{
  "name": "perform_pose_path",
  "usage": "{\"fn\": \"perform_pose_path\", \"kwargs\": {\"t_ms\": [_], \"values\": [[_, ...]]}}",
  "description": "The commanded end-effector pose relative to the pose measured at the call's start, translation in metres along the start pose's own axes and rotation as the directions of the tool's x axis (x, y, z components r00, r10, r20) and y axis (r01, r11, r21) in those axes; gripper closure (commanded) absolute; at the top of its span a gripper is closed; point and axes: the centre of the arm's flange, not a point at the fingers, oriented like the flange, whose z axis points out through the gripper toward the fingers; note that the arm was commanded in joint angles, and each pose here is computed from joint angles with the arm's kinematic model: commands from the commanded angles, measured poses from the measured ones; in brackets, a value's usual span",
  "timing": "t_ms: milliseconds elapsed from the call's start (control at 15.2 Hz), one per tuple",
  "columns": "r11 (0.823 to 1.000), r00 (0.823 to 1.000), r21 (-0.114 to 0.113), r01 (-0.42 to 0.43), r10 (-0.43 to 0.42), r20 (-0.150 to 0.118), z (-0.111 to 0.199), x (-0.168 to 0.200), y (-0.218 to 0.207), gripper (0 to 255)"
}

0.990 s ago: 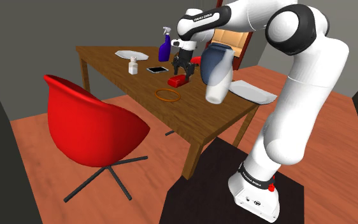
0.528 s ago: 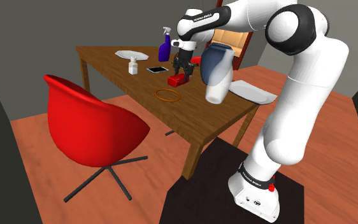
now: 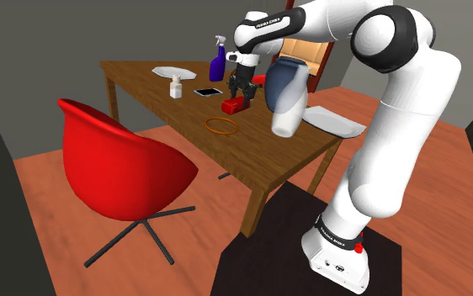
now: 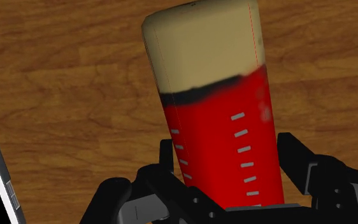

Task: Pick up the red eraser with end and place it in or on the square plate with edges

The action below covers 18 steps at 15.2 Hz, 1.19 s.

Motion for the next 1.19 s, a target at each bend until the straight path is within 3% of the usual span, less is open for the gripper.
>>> {"fn": "perform_pose_path", "kwargs": {"t_ms": [0, 1122], "values": [[1.0, 1.0, 0.003, -0.001, 0.001, 0.0, 0.002, 0.0, 0.0, 255], [1.0, 1.0, 0.003, -0.001, 0.001, 0.0, -0.088, 0.0, 0.001, 255]]}}
